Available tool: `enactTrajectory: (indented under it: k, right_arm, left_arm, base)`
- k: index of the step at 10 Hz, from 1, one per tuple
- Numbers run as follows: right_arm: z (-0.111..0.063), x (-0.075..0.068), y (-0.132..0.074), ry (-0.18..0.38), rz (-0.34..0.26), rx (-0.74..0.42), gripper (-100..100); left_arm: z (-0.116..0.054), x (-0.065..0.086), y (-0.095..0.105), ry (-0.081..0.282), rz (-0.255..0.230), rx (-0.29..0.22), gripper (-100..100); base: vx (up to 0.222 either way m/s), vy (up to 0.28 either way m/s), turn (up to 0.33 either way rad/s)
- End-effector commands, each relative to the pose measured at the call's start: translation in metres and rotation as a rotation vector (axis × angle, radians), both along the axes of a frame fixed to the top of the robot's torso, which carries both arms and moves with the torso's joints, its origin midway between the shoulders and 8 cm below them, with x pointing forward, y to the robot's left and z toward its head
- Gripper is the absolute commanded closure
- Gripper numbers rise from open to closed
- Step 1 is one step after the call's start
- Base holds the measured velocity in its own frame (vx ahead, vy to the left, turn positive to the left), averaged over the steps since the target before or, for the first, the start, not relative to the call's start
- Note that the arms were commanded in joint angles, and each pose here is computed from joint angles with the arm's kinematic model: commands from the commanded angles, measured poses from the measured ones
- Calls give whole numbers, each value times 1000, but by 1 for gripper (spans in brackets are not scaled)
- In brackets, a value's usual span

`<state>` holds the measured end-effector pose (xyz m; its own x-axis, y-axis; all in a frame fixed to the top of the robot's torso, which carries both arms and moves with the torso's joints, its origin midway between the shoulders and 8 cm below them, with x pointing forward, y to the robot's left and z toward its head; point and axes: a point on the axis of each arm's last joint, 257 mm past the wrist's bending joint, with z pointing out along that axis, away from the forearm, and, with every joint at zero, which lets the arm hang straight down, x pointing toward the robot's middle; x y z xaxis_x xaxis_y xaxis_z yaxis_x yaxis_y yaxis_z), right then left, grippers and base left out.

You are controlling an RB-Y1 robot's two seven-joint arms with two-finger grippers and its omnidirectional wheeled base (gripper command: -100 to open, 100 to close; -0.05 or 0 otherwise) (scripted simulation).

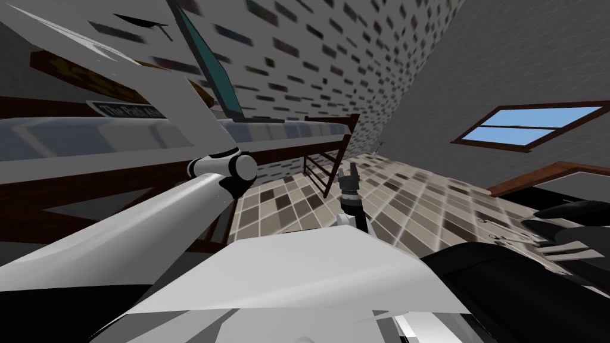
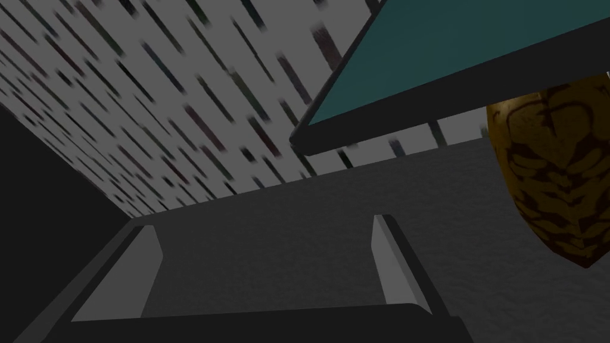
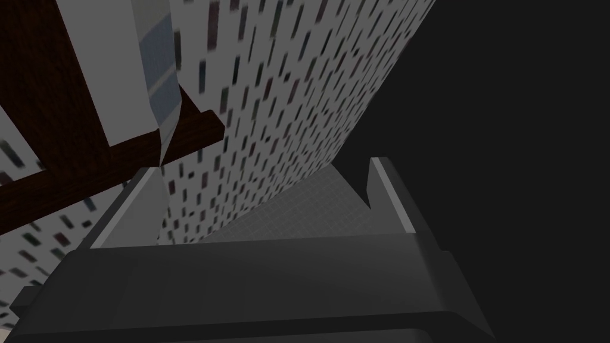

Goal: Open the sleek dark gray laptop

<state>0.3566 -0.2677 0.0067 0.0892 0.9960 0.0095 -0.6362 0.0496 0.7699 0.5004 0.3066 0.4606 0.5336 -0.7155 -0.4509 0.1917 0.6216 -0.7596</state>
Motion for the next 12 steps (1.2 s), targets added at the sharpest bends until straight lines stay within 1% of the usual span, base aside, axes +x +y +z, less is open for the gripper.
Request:
enactTrajectory:
  k: [1,2,3,4,5,6,7,8,9,10,11,12]
  right_arm:
    - [0,0,0,0,0,0,0]
    - [0,0,0,0,0,0,0]
    - [0,0,0,0,0,0,0]
    - [0,0,0,0,0,0,0]
    - [0,0,0,0,0,0,0]
    - [0,0,0,0,0,0,0]
    - [0,0,0,0,0,0,0]
    - [0,0,0,0,0,0,0]
    - [0,0,0,0,0,0,0]
    - [0,0,0,0,0,0,0]
    - [0,0,0,0,0,0,0]
    - [0,0,0,0,0,0,0]
  left_arm:
    - [5,-1,3,51,2,-22,-100]
    - [5,3,9,94,14,-32,-100]
    - [9,-2,6,97,3,-39,-100]
    - [9,1,11,135,13,-47,-100]
    - [12,-4,7,143,1,-55,-100]
    - [12,-2,11,181,7,-64,-100]
    - [13,-5,8,188,-3,-70,-100]
    - [14,-6,11,224,-2,-79,-100]
    - [14,-7,9,231,-8,-83,-100]
    - [16,-9,10,264,-12,-92,-100]
    - [14,-9,9,272,-14,-95,-100]
    - [14,-12,9,308,-21,-105,-100]
  base:
    - [50,-3,17]
    - [67,-3,22]
    - [57,1,16]
    - [62,2,21]
    - [54,1,18]
    - [69,-8,31]
    - [56,-2,16]
    - [59,7,20]
    - [48,10,17]
    - [61,12,30]
    - [46,7,13]
    - [44,3,23]
